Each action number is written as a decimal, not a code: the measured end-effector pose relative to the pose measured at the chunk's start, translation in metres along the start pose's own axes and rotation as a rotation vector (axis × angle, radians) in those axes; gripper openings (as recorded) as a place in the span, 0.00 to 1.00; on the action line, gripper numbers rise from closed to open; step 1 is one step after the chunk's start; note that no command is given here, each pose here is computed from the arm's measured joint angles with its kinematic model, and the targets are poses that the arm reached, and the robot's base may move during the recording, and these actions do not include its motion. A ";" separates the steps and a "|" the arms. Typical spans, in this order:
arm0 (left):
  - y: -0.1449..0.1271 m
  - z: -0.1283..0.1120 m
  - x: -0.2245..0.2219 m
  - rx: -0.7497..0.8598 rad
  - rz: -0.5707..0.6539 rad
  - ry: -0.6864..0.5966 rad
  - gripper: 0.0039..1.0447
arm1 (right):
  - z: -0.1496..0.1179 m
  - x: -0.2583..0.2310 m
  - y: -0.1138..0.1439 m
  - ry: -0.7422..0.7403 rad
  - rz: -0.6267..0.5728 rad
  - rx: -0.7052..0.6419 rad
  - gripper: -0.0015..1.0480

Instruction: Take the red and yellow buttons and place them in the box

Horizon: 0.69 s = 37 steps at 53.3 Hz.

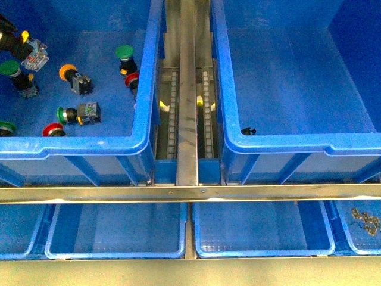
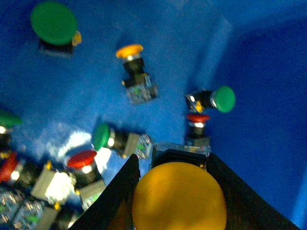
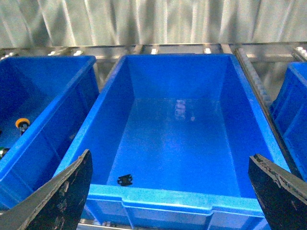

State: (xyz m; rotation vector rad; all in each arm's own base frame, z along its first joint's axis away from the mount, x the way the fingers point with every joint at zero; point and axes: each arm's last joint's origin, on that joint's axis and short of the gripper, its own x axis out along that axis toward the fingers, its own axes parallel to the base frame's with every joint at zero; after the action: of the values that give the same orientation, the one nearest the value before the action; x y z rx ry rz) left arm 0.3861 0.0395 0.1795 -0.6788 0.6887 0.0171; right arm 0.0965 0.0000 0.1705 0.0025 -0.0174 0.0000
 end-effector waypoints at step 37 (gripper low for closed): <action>-0.147 -0.096 -0.028 -0.109 -0.452 0.451 0.32 | 0.000 0.000 0.000 0.000 0.000 0.000 0.94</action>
State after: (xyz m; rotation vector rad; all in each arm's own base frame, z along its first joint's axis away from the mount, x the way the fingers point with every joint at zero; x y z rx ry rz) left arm 0.3428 -0.1268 0.2257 -0.9446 0.9552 -0.5318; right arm 0.0965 0.0000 0.1705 0.0029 -0.0174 0.0000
